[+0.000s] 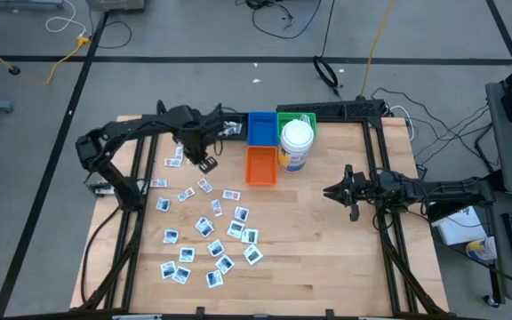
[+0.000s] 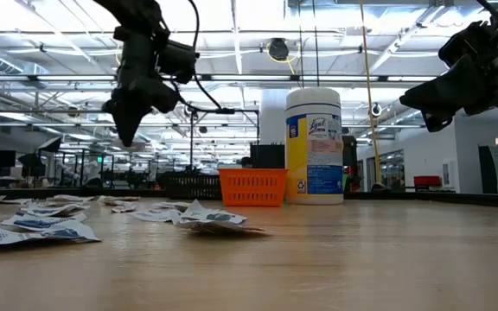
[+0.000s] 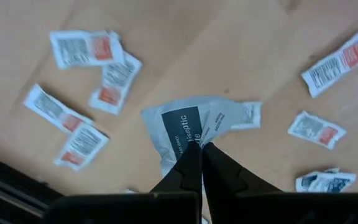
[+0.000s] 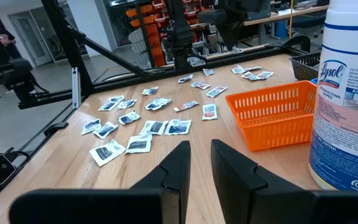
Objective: Pick & Place First Aid Supplies
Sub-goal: Put the gray towelette pack into the black bin
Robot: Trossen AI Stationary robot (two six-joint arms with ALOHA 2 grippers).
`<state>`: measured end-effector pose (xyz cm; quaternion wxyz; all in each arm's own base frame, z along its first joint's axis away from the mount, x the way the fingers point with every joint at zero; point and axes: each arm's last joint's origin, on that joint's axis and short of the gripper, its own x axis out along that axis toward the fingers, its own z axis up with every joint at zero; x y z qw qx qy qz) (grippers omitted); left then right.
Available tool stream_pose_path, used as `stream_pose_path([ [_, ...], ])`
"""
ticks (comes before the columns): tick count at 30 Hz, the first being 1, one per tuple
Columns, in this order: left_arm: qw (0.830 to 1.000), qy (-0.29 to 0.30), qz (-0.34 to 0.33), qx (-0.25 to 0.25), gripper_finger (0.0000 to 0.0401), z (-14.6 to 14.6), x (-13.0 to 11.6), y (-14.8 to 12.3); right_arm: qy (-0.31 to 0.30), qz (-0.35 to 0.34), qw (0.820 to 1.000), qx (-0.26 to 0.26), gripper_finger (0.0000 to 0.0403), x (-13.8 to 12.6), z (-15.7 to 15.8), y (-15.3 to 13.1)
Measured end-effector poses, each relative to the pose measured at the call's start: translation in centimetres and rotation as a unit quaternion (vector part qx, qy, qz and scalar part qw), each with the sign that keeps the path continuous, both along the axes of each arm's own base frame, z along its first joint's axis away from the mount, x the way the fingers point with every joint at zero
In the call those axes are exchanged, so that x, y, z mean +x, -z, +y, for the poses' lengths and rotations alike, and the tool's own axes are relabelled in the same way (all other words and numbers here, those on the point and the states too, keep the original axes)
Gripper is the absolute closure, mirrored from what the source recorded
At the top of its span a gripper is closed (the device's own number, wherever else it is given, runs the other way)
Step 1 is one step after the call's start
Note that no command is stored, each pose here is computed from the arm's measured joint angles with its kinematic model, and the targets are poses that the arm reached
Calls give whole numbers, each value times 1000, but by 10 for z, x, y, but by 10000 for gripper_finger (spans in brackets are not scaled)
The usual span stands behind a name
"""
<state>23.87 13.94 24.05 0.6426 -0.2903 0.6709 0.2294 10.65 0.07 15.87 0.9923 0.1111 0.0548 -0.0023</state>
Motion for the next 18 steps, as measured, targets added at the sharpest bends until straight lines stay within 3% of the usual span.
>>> stream_pose_path([
  [18,1000,0,-3,-6,400,126,38,12,0,0,1000,0,344,0,0,0],
])
